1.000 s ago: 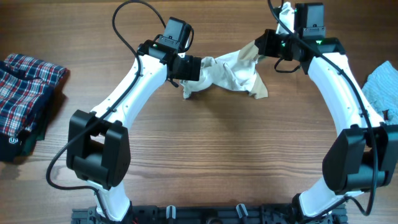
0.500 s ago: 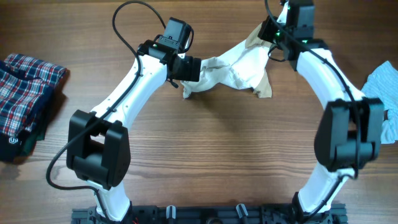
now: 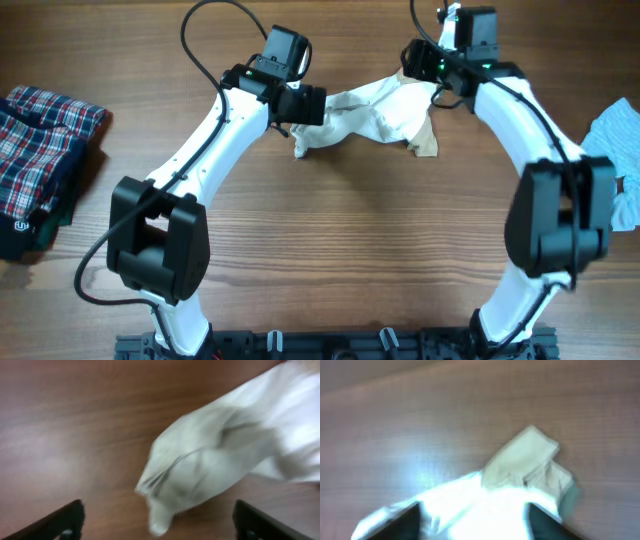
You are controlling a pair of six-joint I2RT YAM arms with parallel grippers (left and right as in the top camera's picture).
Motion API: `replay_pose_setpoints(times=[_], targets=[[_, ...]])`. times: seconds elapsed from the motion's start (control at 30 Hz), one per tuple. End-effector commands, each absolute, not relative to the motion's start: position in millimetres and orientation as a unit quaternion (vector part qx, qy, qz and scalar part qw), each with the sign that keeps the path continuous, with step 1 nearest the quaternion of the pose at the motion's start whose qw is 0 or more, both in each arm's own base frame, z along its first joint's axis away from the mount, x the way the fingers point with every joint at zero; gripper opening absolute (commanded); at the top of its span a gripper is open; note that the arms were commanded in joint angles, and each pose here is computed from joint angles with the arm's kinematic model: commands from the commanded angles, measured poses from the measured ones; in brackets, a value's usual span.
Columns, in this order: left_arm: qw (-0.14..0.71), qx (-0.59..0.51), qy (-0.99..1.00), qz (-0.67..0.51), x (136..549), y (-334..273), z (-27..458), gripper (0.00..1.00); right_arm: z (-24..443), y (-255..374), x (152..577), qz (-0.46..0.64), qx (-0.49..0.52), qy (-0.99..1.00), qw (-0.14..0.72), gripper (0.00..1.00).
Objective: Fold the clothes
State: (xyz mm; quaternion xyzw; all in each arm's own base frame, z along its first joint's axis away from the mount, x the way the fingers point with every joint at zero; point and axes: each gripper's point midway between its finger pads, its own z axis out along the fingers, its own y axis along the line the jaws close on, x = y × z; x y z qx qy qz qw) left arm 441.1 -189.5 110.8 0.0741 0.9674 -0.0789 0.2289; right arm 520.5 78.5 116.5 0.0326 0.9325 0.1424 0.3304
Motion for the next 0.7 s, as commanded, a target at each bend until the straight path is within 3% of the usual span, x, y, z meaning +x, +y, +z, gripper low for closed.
replay_pose_setpoints(times=[0.0, 0.03, 0.07, 0.1, 0.23, 0.27, 0.33, 0.37, 0.43, 0.5, 0.6, 0.67], targets=[[0.245, 0.091, 0.951, -0.165, 448.9, -220.1, 124.2, 0.79, 108.9, 89.0, 489.2, 0.134, -0.022, 0.950, 0.281, 0.17], [0.251, 0.093, 0.948, -0.172, 451.3, -223.1, 126.3, 0.69, 98.9, 90.9, 478.6, 0.131, -0.033, 0.956, 0.260, 0.04], [0.254, 0.095, 0.946, -0.176, 453.0, -226.1, 126.3, 0.43, 88.3, 93.4, 467.3, 0.129, -0.035, 0.962, 0.238, 0.04], [0.254, 0.096, 0.946, -0.176, 453.0, -227.8, 125.0, 0.34, 82.3, 95.9, 461.3, 0.130, -0.037, 0.964, 0.228, 0.04], [0.251, 0.118, 0.942, -0.190, 451.9, -252.9, 110.3, 0.29, 71.5, 111.0, 451.1, 0.132, -0.053, 0.966, 0.216, 0.04], [0.258, 0.124, 0.938, -0.195, 454.9, -260.5, 108.3, 0.25, 72.5, 113.7, 452.9, 0.133, -0.056, 0.965, 0.221, 0.04], [0.278, 0.134, 0.929, -0.205, 461.3, -275.3, 108.1, 0.06, 72.2, 113.7, 453.9, 0.130, -0.057, 0.965, 0.223, 0.04], [0.283, 0.140, 0.926, -0.208, 462.6, -282.4, 106.5, 0.04, 68.9, 111.9, 453.9, 0.125, -0.055, 0.966, 0.220, 0.04], [0.283, 0.148, 0.925, -0.207, 459.8, -289.0, 104.0, 0.08, 57.2, 108.8, 453.1, 0.115, -0.051, 0.970, 0.209, 0.04], [0.292, 0.169, 0.924, -0.182, 459.9, -287.4, 102.1, 0.20, 42.4, 108.5, 451.0, 0.114, -0.049, 0.973, 0.192, 0.04], [0.306, 0.237, 0.918, -0.090, 463.9, -267.8, 93.6, 0.46, 13.8, 108.2, 445.4, 0.112, -0.045, 0.980, 0.160, 0.05], [0.309, 0.243, 0.917, -0.069, 467.0, -261.9, 90.7, 0.52, 5.2, 107.9, 444.0, 0.111, -0.044, 0.981, 0.152, 0.04]])
